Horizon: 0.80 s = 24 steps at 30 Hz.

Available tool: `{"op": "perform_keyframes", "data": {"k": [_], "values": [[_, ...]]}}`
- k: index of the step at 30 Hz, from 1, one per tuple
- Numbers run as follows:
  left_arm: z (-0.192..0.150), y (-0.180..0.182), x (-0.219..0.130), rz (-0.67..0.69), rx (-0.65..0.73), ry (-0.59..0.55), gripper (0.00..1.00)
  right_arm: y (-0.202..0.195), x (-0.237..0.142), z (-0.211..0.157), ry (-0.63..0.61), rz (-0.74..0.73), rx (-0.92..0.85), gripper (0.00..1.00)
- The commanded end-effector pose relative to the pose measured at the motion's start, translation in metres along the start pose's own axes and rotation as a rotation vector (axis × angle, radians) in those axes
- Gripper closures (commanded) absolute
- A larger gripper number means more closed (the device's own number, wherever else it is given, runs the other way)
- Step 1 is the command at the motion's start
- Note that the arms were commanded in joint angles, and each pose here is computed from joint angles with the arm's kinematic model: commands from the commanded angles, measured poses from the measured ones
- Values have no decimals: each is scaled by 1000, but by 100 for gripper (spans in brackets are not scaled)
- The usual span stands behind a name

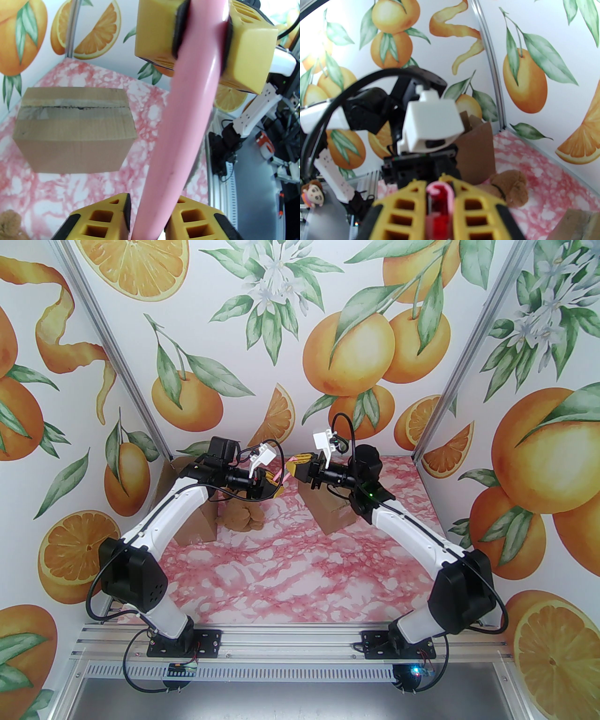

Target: Unpack the express box

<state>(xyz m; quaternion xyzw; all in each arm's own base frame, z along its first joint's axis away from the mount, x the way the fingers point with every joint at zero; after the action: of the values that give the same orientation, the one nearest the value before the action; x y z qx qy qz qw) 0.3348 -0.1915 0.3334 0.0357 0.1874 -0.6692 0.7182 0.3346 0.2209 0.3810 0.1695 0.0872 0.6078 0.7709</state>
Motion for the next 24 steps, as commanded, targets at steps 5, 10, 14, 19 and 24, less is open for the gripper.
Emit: {"op": "perform_keyframes", "data": {"k": [5, 10, 14, 19, 24], "values": [[18, -11, 0, -43, 30, -43, 90, -1, 7, -5, 5, 47, -27, 97], [24, -15, 3, -64, 40, -49, 95, 1, 5, -10, -12, 71, -26, 67], [30, -18, 3, -68, 54, -48, 97, 6, 5, -16, -32, 101, -49, 54], [33, -21, 4, -71, 61, -43, 97, 9, 7, -21, -60, 120, -67, 51], [35, -26, 6, -88, 65, -41, 98, 12, 11, -19, -99, 166, -63, 53]]}}
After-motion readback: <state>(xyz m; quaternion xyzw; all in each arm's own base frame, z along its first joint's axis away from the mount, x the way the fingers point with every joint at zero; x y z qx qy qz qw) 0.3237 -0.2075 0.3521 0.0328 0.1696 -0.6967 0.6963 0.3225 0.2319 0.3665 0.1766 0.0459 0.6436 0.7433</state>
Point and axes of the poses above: each hand's point on the last joint's axis, 136 mm out from that joint toward the fingers, its own x axis out along the fingers, its own y axis along the line the jaws close on, z = x × y, the point moved 9 cm from there along -x, back along the fingers, and after that the axes turned 7 degrees about x, right-handed, at the moved point
